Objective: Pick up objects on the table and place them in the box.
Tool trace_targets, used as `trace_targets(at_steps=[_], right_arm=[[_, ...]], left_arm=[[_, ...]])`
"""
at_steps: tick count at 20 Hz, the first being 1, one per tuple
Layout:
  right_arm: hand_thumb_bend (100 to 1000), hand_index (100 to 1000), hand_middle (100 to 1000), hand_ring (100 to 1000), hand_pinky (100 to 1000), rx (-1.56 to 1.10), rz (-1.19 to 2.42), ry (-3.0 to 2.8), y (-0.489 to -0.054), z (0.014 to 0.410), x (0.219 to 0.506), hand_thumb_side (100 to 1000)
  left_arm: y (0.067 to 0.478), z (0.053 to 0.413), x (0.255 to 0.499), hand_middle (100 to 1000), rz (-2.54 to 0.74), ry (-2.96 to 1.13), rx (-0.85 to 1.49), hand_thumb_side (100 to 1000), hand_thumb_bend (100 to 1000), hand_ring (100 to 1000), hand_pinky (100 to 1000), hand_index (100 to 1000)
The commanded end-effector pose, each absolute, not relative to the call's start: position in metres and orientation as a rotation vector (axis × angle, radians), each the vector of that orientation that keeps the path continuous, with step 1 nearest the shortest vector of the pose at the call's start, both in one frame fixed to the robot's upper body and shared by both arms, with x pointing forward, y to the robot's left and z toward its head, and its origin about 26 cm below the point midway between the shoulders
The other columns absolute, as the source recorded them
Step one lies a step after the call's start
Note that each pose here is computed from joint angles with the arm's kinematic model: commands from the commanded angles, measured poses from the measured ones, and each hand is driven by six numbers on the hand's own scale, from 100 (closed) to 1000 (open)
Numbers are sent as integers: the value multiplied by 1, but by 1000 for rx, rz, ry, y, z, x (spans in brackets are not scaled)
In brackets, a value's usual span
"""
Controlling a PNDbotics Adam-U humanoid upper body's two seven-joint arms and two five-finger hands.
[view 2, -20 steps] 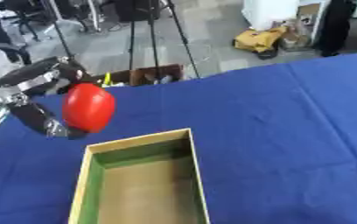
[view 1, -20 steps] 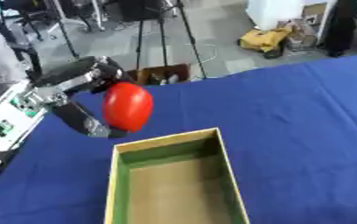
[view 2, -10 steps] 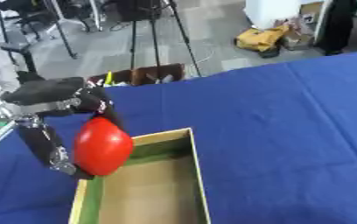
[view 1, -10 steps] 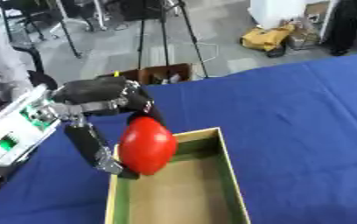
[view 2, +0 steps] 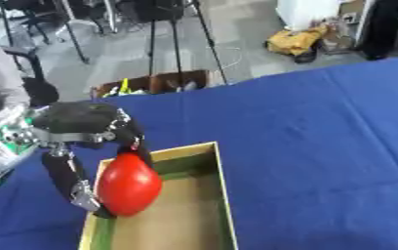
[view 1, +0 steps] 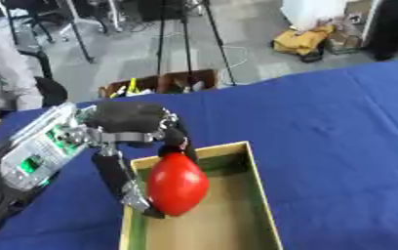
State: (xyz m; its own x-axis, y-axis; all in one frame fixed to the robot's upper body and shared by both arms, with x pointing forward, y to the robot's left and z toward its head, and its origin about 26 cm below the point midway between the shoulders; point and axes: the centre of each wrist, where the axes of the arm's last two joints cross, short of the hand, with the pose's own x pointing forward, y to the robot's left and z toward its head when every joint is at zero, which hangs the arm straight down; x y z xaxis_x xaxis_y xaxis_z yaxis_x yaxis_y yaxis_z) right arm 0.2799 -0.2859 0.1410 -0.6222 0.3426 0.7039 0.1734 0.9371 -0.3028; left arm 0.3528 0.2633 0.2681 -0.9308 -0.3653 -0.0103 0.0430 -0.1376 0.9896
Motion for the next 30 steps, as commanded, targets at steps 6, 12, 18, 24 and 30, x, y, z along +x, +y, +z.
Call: trace_targets(at_steps=[6,12,18,24,30], right_arm=[[153,615,409,422,324,-385,270,-2253,-286,146,277,797],[147,614,408,422,322,-395,262,-2248,-287,146,277,774],[168,614,407,421,322,-399,260,-2244,-286,146,277,794],[169,613,407,421,322,-399,258,-2247,-285,146,277,796],[173,613,407,421,322,-398,258,-2247,-285,146,277,794]], left_arm=[[267,255,378,414,-2268,-1657,401,350,100,395,177,556],[263,237,390,421,-2329,-1579,418,377,100,410,197,563],[252,227,395,429,-2390,-1541,392,394,100,417,208,581],[245,221,398,450,-2443,-1490,374,419,100,442,241,619],[242,223,398,542,-2522,-1433,377,486,100,520,331,816]])
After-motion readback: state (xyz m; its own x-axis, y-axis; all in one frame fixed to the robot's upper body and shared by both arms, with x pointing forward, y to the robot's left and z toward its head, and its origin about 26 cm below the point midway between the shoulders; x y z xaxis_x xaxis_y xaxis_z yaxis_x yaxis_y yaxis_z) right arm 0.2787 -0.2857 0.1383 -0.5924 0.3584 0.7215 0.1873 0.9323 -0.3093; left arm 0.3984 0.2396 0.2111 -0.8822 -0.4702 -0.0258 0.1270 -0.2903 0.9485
